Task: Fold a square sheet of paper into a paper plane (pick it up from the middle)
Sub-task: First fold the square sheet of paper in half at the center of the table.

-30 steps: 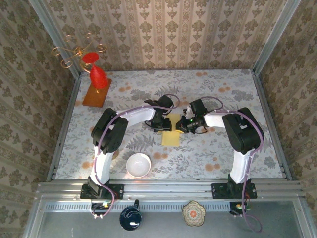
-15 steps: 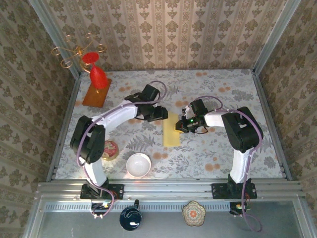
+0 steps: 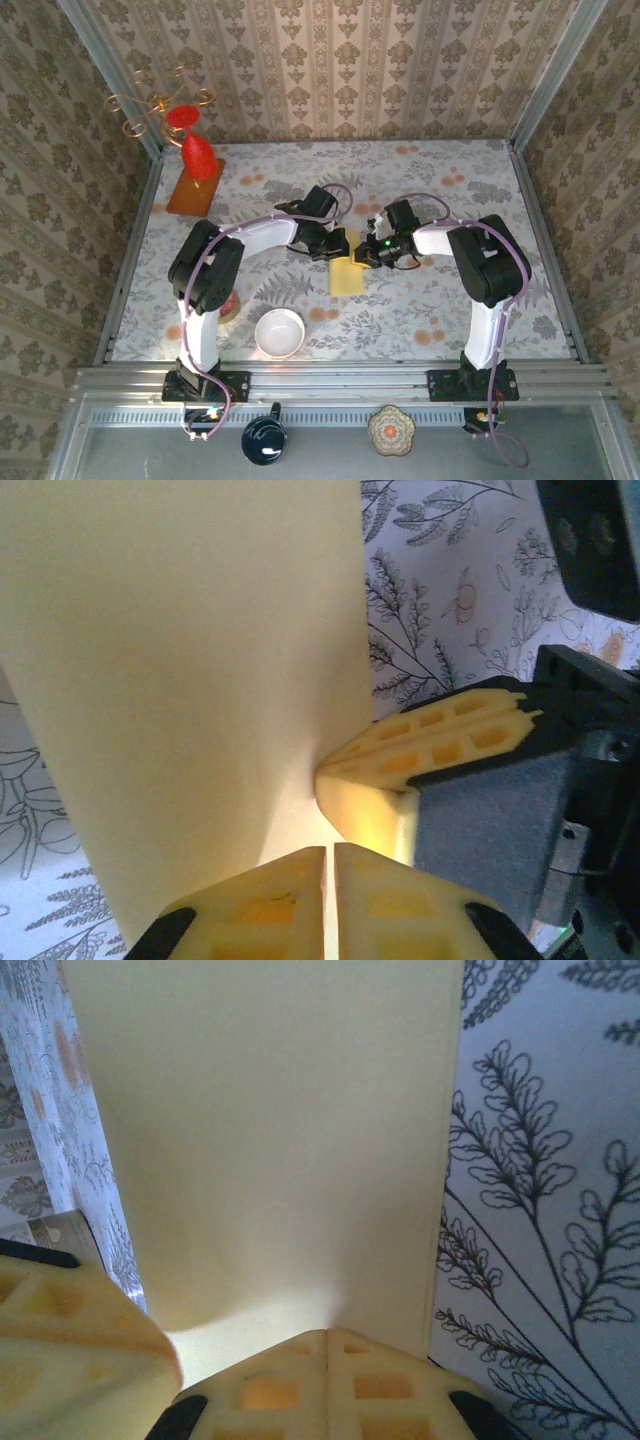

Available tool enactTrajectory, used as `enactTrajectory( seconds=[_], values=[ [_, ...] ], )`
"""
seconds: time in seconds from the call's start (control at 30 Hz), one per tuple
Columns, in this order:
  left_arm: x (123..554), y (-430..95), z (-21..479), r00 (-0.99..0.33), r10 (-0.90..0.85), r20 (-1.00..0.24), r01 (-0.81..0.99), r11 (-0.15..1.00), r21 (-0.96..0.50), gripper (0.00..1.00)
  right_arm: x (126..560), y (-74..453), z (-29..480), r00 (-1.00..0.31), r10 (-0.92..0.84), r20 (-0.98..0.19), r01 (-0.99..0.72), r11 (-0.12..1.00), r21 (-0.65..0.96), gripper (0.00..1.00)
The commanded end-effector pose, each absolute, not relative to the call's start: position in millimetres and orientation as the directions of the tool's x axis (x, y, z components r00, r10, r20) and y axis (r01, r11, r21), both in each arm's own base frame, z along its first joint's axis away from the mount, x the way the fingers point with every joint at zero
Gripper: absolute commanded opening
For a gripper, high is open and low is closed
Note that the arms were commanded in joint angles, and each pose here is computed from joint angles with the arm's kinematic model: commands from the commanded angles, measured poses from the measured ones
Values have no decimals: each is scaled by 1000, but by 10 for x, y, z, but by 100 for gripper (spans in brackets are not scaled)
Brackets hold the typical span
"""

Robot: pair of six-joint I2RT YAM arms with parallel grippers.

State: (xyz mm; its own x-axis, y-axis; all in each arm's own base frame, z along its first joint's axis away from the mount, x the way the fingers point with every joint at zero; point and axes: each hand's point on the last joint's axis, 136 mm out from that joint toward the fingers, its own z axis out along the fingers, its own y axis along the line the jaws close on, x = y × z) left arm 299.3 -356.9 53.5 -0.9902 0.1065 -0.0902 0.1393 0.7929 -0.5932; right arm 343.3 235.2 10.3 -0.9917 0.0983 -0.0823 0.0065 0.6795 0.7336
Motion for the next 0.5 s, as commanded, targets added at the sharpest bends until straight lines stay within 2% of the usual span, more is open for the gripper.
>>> enactTrajectory(
  seconds=[0.0, 0.47],
  values=[
    [2950, -3589, 468, -991, 119, -60, 131, 783, -608, 12, 3036, 2019, -628, -991, 115, 62, 130, 827, 548, 3],
    [2864, -3438, 141, -990, 139, -7, 118, 813, -570, 9, 2980, 1934, -724, -987, 132, 90, 159, 853, 497, 3]
  ],
)
